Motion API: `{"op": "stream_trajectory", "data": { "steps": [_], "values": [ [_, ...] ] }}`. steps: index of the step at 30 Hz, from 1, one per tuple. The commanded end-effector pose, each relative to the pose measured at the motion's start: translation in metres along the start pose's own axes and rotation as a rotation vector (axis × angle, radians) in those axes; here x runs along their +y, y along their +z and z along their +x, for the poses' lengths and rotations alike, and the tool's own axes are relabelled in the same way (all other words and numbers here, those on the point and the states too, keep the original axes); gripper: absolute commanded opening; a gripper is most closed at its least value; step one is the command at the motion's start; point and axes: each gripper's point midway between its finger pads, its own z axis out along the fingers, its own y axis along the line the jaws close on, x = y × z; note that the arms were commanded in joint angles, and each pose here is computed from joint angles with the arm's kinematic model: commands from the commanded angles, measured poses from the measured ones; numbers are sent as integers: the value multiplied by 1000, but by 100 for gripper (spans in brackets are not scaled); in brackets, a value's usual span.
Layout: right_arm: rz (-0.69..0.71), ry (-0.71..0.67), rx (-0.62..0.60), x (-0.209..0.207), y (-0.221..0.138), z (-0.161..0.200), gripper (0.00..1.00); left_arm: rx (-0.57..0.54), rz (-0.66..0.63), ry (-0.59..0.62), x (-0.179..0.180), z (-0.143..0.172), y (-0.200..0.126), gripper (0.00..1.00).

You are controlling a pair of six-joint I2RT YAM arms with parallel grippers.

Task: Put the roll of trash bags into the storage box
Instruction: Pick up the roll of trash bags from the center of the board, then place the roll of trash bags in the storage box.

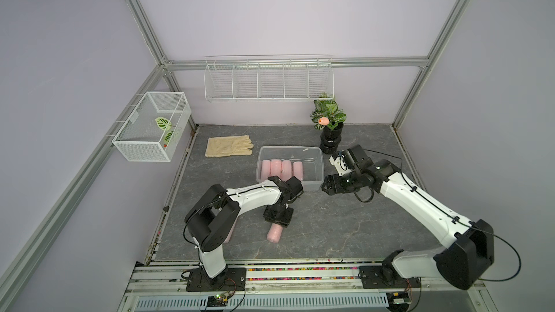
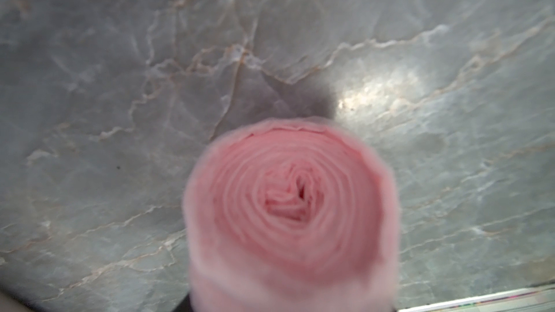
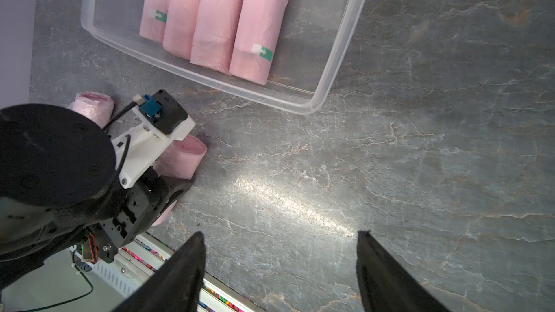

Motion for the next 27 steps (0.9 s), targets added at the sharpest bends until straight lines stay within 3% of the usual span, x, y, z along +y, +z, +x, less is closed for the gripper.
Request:
{"op": "stream_trajectory", "data": {
  "steps": [1,12,19,27],
  "values": [
    [23,20,-12,-7,-6,3,80,-74,22,-19,-6,-11,-19,49],
    [43,42,-41,-20,-18,1,80,-313,132,-8,-32,-64,-109,49],
    [53,63,-59,-28,-27,2,80,-511,204,-23,-27,-123,-178,47],
    [54,79,-66,-33,-30,3,80,-582,189,22,-29,-195,-205,49]
  ]
}}
